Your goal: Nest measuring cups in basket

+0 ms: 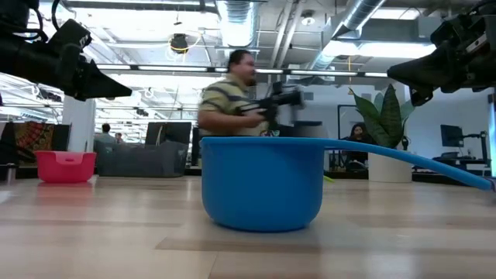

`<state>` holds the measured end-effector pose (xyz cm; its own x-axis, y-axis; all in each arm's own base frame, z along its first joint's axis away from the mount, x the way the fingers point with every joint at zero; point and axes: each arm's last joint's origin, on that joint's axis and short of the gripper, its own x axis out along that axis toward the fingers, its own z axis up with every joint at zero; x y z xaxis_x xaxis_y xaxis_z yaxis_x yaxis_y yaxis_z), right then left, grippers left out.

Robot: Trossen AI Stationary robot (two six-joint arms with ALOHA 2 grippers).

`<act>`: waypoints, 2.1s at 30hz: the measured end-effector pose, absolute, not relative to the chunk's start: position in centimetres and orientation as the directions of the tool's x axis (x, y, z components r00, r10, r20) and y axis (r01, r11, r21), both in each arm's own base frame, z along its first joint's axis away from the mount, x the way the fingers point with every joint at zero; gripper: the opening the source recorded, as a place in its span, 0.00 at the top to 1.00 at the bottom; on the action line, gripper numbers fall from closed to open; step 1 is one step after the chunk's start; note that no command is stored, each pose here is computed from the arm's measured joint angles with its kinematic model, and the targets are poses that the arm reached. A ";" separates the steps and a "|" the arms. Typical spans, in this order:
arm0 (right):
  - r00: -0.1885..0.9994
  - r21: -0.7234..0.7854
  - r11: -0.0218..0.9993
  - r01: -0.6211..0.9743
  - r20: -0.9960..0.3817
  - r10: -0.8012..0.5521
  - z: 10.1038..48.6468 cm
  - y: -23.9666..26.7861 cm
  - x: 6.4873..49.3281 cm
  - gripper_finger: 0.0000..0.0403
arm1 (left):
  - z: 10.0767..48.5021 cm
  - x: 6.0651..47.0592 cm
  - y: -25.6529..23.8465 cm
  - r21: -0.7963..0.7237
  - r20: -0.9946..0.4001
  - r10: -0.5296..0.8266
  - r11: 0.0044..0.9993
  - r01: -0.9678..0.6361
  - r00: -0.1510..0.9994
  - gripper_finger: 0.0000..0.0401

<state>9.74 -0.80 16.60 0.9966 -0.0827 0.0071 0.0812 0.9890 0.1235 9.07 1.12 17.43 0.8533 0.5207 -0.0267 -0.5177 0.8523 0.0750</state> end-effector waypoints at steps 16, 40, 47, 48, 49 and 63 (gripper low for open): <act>0.997 0.123 0.989 0.081 0.007 -0.083 16.6 -0.8 9.7 0.85 | 17.4 9.1 1.1 0.074 -0.026 0.521 0.852 -0.518 0.853 1.00; 0.981 0.132 0.988 0.084 0.165 -0.106 18.1 -0.9 9.6 0.85 | 19.1 8.8 1.4 -0.396 0.114 0.611 0.751 -0.528 0.783 1.00; 0.840 0.409 0.894 0.180 0.410 -0.357 20.6 -1.7 8.6 0.85 | 21.8 8.5 1.4 -0.387 0.148 0.602 0.765 -0.515 0.785 1.00; 0.826 0.448 0.875 0.184 0.412 -0.385 20.6 -1.8 8.6 0.85 | 22.2 8.6 1.4 -0.374 0.146 0.599 0.770 -0.516 0.788 1.00; 0.819 0.491 0.853 0.177 0.407 -0.404 20.7 -1.8 8.5 0.85 | 22.5 8.7 1.4 -0.370 0.142 0.596 0.773 -0.516 0.790 1.00; 0.931 0.607 0.762 0.226 0.096 -0.353 19.9 -2.3 11.7 0.85 | 27.2 15.3 0.4 -0.339 -0.215 0.401 0.825 -0.453 0.891 1.00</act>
